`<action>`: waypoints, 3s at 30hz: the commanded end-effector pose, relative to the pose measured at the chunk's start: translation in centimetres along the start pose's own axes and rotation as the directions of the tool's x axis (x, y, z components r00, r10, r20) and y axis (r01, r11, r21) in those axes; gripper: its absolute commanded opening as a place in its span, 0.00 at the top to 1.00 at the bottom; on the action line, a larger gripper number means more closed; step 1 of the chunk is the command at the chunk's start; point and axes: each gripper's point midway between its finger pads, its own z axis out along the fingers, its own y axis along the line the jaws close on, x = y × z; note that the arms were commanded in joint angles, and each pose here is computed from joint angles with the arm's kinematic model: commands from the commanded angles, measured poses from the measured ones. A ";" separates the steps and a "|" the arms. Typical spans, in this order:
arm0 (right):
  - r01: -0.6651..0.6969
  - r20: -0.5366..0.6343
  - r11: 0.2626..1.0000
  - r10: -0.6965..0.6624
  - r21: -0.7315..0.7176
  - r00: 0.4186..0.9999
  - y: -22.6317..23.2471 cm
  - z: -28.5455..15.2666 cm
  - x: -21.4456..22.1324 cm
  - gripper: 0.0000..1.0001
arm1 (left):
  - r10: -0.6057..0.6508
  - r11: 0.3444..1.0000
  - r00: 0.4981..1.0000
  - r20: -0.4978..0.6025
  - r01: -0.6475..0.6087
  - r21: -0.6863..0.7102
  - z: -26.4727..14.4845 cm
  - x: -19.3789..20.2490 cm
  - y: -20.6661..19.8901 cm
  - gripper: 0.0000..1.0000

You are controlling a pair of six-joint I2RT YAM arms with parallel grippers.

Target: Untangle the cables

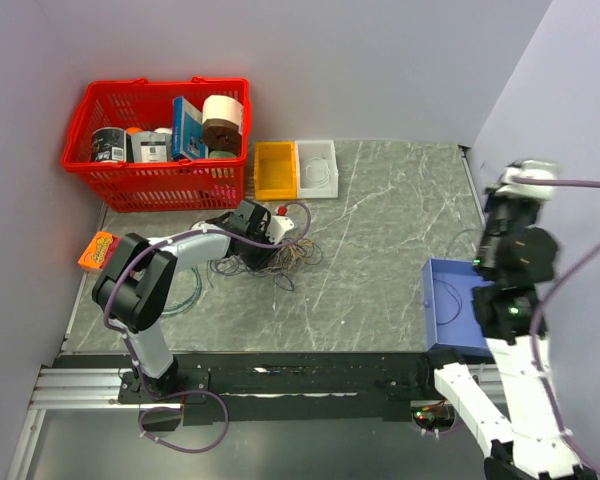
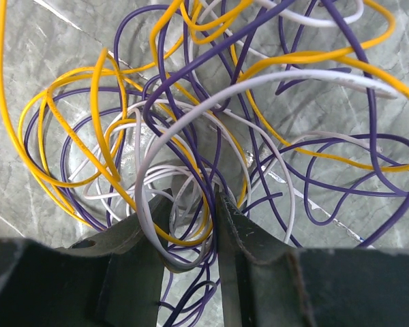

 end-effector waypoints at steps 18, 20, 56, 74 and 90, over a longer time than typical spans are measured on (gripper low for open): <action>-0.288 -0.393 0.899 0.408 0.329 0.824 -1.2 -7.2 19.6 1.00 | 0.015 0.999 0.998 0.056 -0.017 0.031 0.1 -1.2 -0.1 0.62; -0.330 -0.431 0.884 0.452 0.331 0.781 -0.1 -8.0 21.1 1.00 | 0.012 0.999 0.998 0.061 -0.015 0.040 0.2 -1.3 -0.2 0.62; -0.531 -0.593 0.847 0.440 0.025 0.674 7.9 -7.3 21.7 0.00 | 0.017 0.996 0.995 0.099 -0.025 0.088 -3.4 -3.8 -1.1 0.57; -0.684 -0.688 0.100 -0.208 -0.722 0.696 38.5 -23.3 20.4 0.43 | -0.053 0.998 0.996 0.071 0.051 0.041 -5.3 -3.6 0.8 0.44; -0.647 -0.697 0.259 -0.294 -0.717 0.654 41.8 -23.9 25.2 0.67 | -0.092 0.995 0.995 0.050 0.089 0.049 -5.4 -2.4 1.2 0.44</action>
